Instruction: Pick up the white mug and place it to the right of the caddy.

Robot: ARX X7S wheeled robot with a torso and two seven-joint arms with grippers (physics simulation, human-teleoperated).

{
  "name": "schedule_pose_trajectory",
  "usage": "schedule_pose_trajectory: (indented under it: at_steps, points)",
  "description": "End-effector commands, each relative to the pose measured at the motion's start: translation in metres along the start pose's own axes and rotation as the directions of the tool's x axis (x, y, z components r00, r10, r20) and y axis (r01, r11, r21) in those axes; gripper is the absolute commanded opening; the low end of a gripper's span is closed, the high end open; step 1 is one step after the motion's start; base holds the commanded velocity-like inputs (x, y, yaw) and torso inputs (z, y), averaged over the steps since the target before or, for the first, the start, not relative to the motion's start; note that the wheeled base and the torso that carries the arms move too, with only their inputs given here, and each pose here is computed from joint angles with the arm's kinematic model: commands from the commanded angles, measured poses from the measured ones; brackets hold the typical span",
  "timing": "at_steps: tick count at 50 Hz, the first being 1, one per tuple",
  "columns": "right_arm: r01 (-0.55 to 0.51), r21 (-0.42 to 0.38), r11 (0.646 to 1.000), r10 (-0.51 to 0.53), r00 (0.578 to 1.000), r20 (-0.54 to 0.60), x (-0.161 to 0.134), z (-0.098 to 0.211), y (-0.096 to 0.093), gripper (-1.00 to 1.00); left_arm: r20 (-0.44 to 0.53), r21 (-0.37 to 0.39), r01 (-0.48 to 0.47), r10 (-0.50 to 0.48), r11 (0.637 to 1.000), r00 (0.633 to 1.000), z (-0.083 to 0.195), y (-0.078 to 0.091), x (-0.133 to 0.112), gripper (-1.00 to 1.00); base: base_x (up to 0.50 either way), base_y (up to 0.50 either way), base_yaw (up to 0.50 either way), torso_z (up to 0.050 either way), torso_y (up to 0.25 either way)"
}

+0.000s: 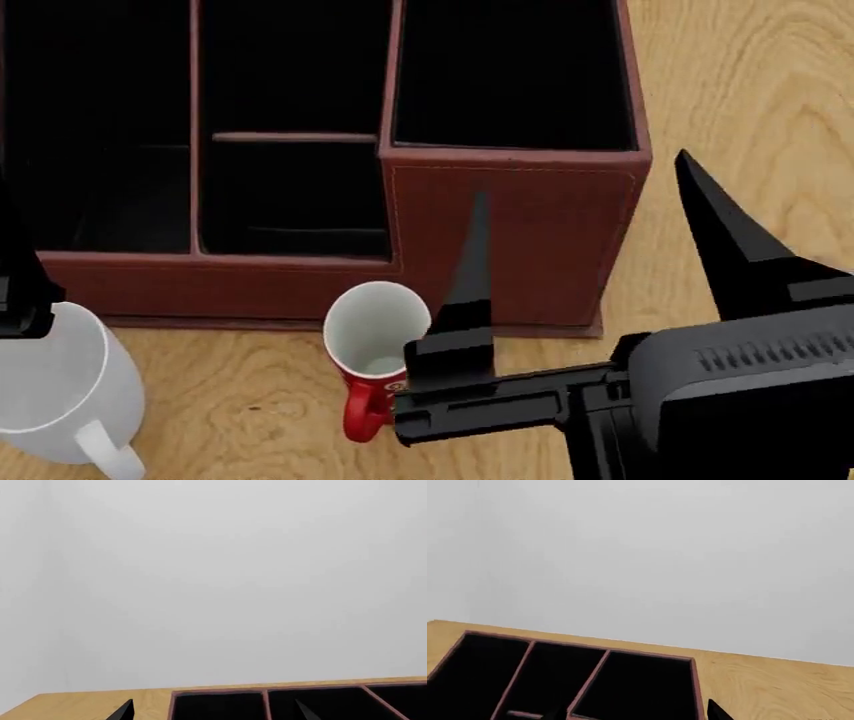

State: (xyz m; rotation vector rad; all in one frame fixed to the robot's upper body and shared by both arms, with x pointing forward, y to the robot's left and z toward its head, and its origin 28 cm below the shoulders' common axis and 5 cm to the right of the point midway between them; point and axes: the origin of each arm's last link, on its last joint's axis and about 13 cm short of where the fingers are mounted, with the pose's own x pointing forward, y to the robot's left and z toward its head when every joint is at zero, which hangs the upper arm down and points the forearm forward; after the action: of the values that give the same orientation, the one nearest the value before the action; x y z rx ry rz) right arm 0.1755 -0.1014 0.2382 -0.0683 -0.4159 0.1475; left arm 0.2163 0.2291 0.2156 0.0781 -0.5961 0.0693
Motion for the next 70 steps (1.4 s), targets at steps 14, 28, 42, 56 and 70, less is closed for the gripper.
schedule_pose_trajectory:
  at_steps: [14, 28, 42, 56, 70]
  points:
    - [-0.247, 0.004, 0.969, 0.244, 0.956, -0.166, -0.018, -0.016, 0.036, 1.0, 0.004, 0.003, -0.005, 0.005, 1.0, 1.0, 0.003, 0.001, -0.001, 1.0, 0.0, 0.0, 0.0, 0.0, 0.0]
    - [-0.337, 0.024, 0.941, 0.334, 0.919, -0.207, -0.02, -0.026, 0.05, 1.0, 0.007, 0.006, -0.008, 0.008, 1.0, 1.0, 0.006, 0.002, -0.003, 1.0, 0.0, 0.0, 0.0, 0.0, 0.0]
    - [-0.42, 0.036, 0.907, 0.415, 0.875, -0.249, -0.026, -0.033, 0.062, 1.0, 0.006, 0.012, -0.014, 0.014, 1.0, 1.0, 0.008, 0.003, -0.006, 1.0, 0.0, 0.0, 0.0, 0.0, 0.0]
    - [-0.487, 0.076, 0.87, 0.487, 0.827, -0.281, -0.03, -0.039, 0.073, 1.0, 0.008, 0.011, -0.017, 0.017, 1.0, 1.0, 0.009, 0.003, -0.008, 1.0, 0.0, 0.0, 0.0, 0.0, 0.0]
    - [-0.542, 0.103, 0.834, 0.547, 0.784, -0.295, -0.029, -0.047, 0.083, 1.0, 0.006, 0.016, -0.019, 0.019, 1.0, 1.0, 0.009, 0.003, -0.008, 1.0, 0.0, 0.0, 0.0, 0.0, 0.0]
